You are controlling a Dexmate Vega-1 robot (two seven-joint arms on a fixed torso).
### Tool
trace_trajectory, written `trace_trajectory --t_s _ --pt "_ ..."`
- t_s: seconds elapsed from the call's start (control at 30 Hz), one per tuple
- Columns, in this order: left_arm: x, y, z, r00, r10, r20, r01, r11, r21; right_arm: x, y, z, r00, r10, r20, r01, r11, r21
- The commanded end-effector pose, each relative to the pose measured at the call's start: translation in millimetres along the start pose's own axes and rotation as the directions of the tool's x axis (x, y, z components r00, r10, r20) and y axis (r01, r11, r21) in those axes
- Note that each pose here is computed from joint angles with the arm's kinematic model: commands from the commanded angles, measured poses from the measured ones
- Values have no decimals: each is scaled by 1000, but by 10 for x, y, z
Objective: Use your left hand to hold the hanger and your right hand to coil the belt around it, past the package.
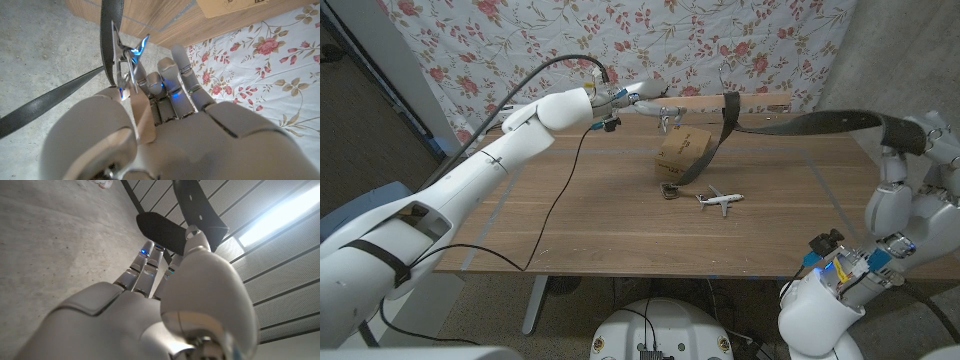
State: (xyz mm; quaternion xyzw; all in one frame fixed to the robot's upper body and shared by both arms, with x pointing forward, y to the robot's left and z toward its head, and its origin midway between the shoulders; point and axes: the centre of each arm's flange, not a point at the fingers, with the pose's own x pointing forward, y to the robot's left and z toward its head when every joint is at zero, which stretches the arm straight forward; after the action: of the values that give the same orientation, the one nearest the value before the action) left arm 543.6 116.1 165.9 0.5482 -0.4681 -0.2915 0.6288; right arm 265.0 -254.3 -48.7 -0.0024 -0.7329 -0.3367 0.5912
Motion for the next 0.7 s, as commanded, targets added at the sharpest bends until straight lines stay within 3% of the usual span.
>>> trace_trajectory --t_s 0.03,0.2,0.37,0.47,0.53,0.63,0.7 --pt "-124 -190 -43 1000 -16 -11 16 999 34 1260 689 -136 885 429 -182 -461 860 -217" --pt "-229 -246 -120 1000 -9 -28 10 1000 10 1320 762 -293 874 433 -222 -475 858 -195" --pt "-272 -270 -163 1000 -8 -29 8 1000 -4 1454 863 -391 847 463 -260 -516 834 -195" --pt "-273 -279 -165 1000 -10 -22 10 1000 -3 1555 933 -440 819 493 -293 -556 809 -193" --pt "-277 -283 -156 1000 -8 -14 8 1000 0 1629 985 -476 791 521 -321 -592 784 -186" --pt "-284 -279 -138 1000 -5 -4 5 1000 2 1725 1060 -522 761 543 -354 -627 755 -190" --pt "-288 -276 -125 1000 -2 3 2 1000 1 1783 1100 -550 752 545 -370 -637 746 -194"
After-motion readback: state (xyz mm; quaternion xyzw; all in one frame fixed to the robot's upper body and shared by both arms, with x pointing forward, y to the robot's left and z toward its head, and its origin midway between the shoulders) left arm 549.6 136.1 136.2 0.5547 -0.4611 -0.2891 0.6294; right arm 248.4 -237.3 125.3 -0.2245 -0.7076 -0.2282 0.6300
